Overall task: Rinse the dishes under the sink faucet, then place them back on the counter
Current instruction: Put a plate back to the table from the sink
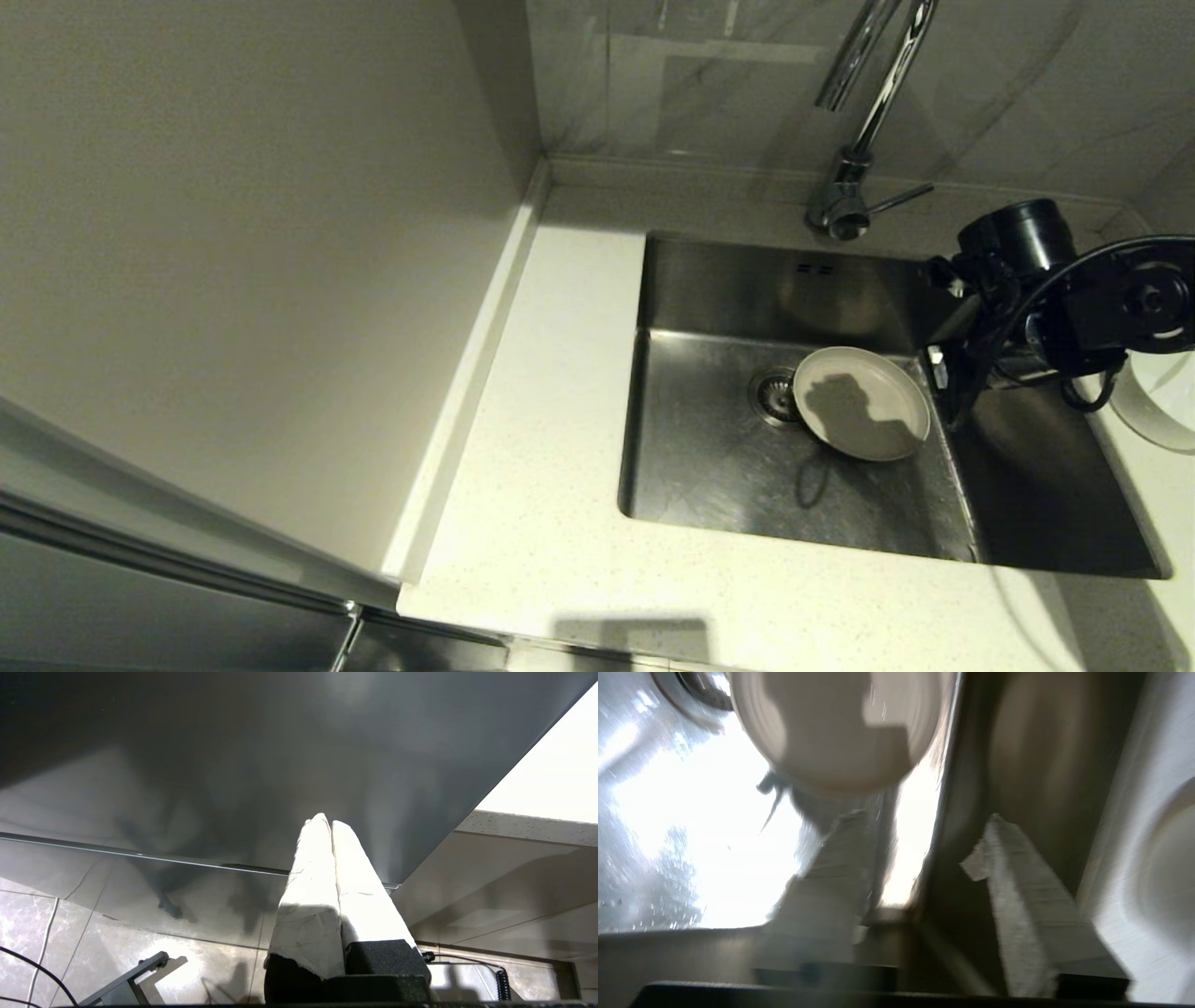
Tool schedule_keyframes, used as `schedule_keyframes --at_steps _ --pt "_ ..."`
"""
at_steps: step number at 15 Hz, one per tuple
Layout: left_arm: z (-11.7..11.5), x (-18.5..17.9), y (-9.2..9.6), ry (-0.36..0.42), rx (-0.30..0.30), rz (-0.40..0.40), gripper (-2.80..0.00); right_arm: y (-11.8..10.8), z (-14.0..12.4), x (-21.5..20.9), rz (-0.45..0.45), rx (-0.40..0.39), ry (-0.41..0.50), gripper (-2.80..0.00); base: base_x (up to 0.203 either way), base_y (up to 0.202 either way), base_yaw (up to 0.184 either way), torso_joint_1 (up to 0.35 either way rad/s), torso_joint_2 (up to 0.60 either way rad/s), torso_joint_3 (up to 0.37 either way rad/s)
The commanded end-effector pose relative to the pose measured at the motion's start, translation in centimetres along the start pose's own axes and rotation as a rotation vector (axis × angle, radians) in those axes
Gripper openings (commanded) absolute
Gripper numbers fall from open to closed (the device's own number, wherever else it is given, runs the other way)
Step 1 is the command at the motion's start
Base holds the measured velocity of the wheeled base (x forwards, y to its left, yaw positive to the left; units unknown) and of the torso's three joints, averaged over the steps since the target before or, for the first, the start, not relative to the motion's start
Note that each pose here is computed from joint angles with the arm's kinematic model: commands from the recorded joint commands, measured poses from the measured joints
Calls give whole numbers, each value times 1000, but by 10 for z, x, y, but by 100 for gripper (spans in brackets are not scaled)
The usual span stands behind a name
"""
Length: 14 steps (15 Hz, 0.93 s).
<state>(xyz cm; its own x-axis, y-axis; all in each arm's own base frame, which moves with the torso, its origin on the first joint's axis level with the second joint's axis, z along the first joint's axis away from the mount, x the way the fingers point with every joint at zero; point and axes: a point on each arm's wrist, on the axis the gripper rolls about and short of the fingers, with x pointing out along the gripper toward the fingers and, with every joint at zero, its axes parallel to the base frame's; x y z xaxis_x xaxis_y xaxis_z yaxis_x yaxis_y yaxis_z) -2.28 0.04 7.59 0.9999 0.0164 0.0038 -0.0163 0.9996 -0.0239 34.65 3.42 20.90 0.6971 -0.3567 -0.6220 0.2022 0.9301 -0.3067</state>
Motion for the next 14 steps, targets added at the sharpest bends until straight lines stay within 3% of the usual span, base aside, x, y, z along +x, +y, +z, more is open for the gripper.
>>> schedule_keyframes --at_steps 1,5,7,9,10,11,12,14 --pt "0 0 0 -4 -1 0 -280 12 -14 23 -22 -22 116 -280 0 0 0 0 0 0" --pt "0 0 0 -4 -1 0 -280 7 -6 12 -31 -115 297 -280 0 0 0 0 0 0" --pt "0 0 0 -4 -1 0 -280 12 5 15 -32 -128 326 -280 0 0 0 0 0 0" --pt "0 0 0 -4 -1 0 -280 24 6 31 -30 -83 343 -280 0 0 0 0 0 0" --pt "0 0 0 -4 -1 0 -280 31 8 43 -30 -6 323 -280 0 0 0 0 0 0" --pt "0 0 0 -4 -1 0 -280 38 11 55 -34 80 287 -113 0 0 0 0 0 0" --pt "0 0 0 -4 -1 0 -280 43 14 65 -41 157 271 0 0 0 0 0 0 0" --pt "0 0 0 -4 -1 0 -280 49 15 85 -59 267 270 0 0 0 0 0 0 0"
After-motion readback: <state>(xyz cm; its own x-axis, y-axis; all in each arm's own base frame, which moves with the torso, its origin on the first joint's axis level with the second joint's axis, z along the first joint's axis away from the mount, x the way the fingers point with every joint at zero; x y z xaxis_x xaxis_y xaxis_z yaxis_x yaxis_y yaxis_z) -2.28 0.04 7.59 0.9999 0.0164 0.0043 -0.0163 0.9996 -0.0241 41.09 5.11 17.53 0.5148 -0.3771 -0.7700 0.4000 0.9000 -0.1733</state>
